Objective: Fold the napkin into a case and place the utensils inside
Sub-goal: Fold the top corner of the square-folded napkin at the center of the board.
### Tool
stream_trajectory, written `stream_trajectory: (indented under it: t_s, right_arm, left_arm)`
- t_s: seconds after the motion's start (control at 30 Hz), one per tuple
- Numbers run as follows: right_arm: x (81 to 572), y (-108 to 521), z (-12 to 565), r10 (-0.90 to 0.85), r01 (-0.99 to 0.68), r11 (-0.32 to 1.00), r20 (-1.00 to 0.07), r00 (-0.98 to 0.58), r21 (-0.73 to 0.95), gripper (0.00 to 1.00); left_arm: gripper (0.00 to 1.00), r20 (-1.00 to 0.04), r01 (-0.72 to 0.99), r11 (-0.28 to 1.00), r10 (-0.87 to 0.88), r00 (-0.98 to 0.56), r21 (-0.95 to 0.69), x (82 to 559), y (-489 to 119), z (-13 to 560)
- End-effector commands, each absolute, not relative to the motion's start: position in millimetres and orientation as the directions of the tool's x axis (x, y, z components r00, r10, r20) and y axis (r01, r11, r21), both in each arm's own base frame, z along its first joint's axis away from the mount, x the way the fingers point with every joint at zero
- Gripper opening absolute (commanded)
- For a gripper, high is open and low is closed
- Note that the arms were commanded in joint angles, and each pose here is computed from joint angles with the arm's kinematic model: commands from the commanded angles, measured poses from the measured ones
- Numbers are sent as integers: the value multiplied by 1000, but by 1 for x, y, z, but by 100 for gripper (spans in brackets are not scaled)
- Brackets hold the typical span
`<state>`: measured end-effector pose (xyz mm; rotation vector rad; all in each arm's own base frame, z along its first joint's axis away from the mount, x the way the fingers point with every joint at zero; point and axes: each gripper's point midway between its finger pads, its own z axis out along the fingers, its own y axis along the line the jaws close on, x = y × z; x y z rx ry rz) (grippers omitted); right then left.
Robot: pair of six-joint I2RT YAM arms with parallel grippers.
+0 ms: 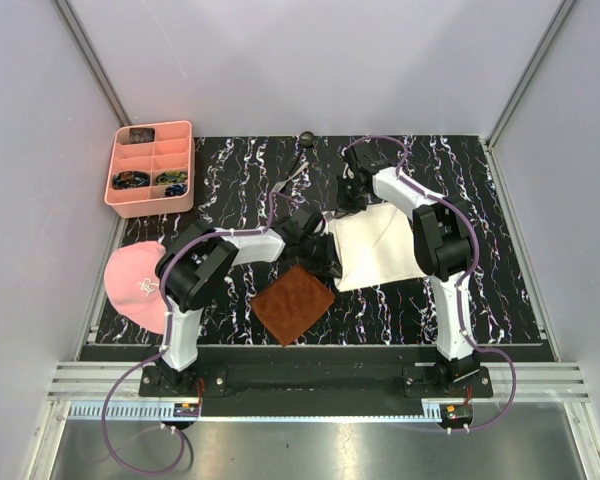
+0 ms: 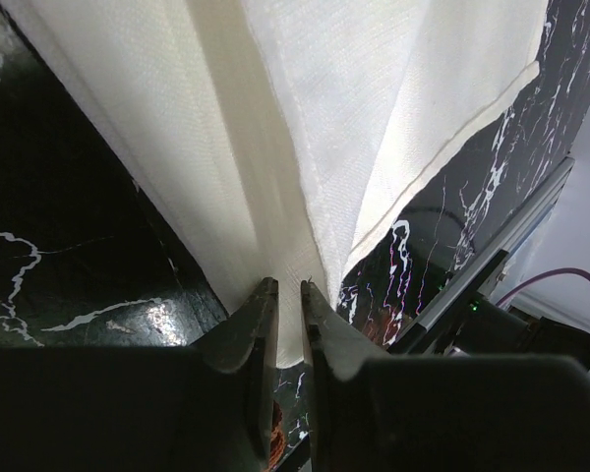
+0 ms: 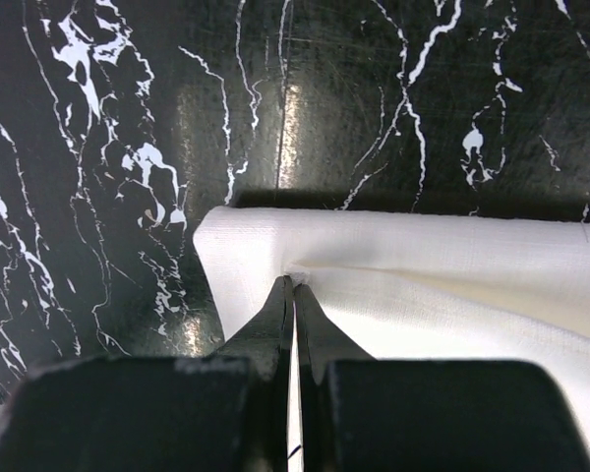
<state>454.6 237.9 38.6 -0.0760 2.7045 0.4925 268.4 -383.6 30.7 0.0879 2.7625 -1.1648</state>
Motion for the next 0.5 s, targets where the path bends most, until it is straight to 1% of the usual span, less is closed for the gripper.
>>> stream_trajectory:
  t_s: [0.0, 0.33, 0.47]
  right_arm:
    - [470, 256, 56, 4, -181, 909, -441, -897, 375, 0]
    - [470, 259, 52, 0, -186, 905, -437, -900, 383, 0]
    - [466, 260, 46, -4, -183, 903, -420, -908, 388, 0]
  left_arm:
    - [17, -198, 147, 662, -3, -980, -735, 272, -391, 49]
    - [17, -194, 145, 664, 0, -981, -733, 270, -392, 46]
    - [17, -196, 148, 663, 3, -981, -734, 268, -392, 46]
